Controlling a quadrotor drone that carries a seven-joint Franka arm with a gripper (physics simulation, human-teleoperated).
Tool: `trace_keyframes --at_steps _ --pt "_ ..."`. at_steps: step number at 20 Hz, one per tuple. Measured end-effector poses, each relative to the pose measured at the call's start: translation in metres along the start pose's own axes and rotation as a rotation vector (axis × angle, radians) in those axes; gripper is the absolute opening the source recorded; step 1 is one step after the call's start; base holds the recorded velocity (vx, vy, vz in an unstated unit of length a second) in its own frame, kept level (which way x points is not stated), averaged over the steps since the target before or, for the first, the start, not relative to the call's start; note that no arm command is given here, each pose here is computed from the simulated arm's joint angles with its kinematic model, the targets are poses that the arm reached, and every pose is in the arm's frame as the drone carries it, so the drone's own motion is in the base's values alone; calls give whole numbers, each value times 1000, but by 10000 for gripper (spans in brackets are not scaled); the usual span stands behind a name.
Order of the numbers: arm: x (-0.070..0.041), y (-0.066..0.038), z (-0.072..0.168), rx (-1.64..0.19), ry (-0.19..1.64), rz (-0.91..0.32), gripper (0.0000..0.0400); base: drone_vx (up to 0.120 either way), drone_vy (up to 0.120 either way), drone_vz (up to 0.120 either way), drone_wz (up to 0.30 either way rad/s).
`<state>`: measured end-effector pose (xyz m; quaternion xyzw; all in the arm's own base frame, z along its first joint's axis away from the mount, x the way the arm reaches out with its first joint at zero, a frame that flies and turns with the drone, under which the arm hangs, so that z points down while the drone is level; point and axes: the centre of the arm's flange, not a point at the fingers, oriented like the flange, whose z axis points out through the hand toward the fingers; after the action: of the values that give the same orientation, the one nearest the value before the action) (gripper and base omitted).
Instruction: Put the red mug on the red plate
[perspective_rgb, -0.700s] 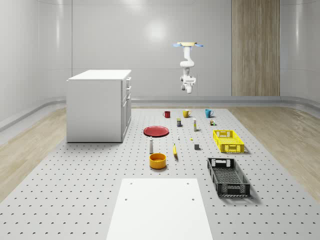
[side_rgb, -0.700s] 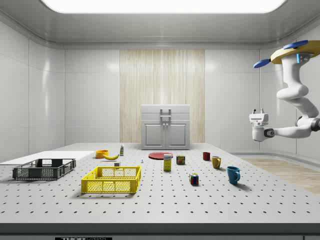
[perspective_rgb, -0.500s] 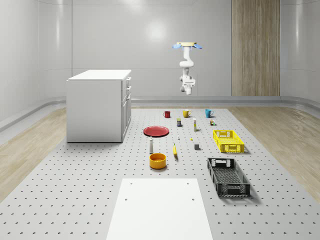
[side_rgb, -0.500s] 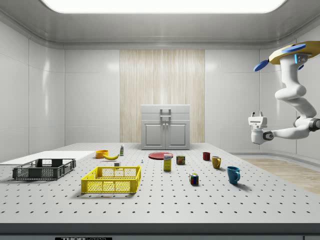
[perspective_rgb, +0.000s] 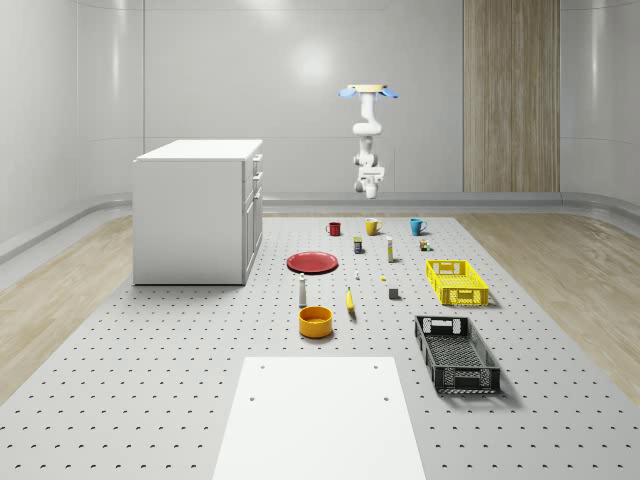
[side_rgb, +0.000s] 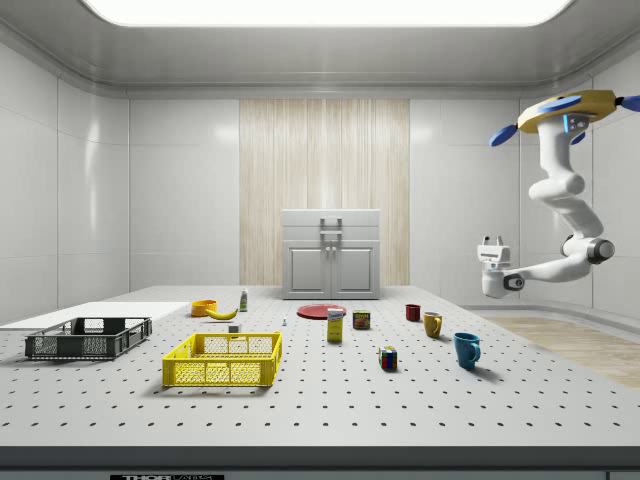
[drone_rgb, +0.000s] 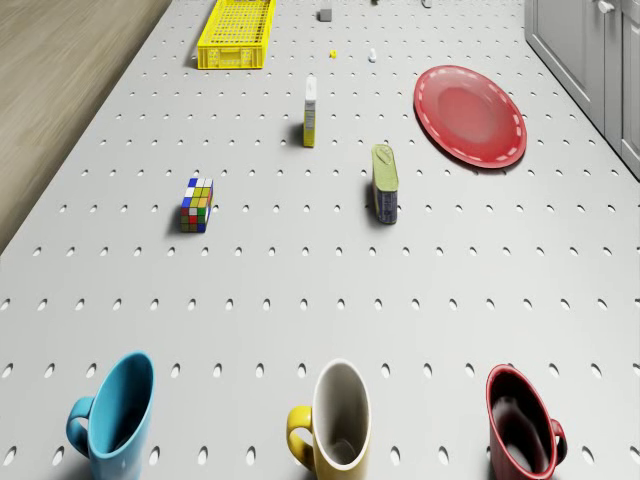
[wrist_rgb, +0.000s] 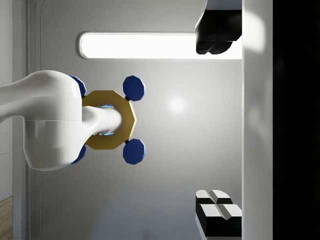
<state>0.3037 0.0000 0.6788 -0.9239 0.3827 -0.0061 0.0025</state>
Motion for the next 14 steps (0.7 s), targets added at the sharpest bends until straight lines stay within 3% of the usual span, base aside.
trace_keyframes --at_steps 14 --pt "0 0 -12 7 8 0 400 120 -120 0 0"
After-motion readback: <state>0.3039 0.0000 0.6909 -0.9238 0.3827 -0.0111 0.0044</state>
